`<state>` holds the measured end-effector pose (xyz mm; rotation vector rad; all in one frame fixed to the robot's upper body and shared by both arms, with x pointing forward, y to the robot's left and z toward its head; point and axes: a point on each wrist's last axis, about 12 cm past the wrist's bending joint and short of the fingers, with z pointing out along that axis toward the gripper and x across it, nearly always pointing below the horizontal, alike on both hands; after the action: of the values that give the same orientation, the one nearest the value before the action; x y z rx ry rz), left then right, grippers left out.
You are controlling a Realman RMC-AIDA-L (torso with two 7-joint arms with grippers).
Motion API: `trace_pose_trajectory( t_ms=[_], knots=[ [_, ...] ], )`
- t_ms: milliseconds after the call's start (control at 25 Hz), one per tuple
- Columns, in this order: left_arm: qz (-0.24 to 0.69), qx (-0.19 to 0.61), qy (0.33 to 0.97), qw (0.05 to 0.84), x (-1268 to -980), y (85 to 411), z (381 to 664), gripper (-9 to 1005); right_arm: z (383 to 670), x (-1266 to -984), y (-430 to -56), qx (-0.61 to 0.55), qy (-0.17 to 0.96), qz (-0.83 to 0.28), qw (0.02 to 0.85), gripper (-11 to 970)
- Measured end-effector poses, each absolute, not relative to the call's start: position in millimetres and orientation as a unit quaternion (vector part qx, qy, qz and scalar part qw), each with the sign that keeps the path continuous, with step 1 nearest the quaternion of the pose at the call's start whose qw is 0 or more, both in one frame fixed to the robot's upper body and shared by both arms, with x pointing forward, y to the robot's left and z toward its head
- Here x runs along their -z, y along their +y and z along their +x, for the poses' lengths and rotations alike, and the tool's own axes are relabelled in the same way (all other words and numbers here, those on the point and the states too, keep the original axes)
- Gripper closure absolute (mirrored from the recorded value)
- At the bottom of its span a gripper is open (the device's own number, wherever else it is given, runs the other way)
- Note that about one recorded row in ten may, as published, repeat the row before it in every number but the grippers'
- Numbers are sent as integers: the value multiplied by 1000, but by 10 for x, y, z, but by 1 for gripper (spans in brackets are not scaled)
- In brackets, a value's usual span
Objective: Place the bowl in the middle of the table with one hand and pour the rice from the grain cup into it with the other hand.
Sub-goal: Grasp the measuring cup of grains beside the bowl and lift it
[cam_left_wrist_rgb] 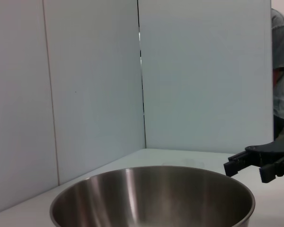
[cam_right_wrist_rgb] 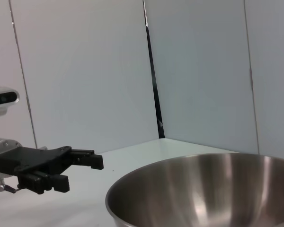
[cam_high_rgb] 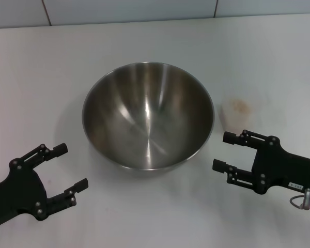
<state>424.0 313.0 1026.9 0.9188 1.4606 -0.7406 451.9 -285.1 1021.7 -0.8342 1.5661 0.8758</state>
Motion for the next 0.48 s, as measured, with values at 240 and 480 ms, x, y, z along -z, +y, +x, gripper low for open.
trace_pose_trajectory(
  t_ms=[240,480],
  knots=[
    [389,321,630,590,-10278,3125,4267,186,4266,-10164,-2938,-340,653,-281,616,315],
    [386,326,632,588,-10292,3133,4295,186,3923,-10095,-3056,-243,641,-178,706,316]
  ],
)
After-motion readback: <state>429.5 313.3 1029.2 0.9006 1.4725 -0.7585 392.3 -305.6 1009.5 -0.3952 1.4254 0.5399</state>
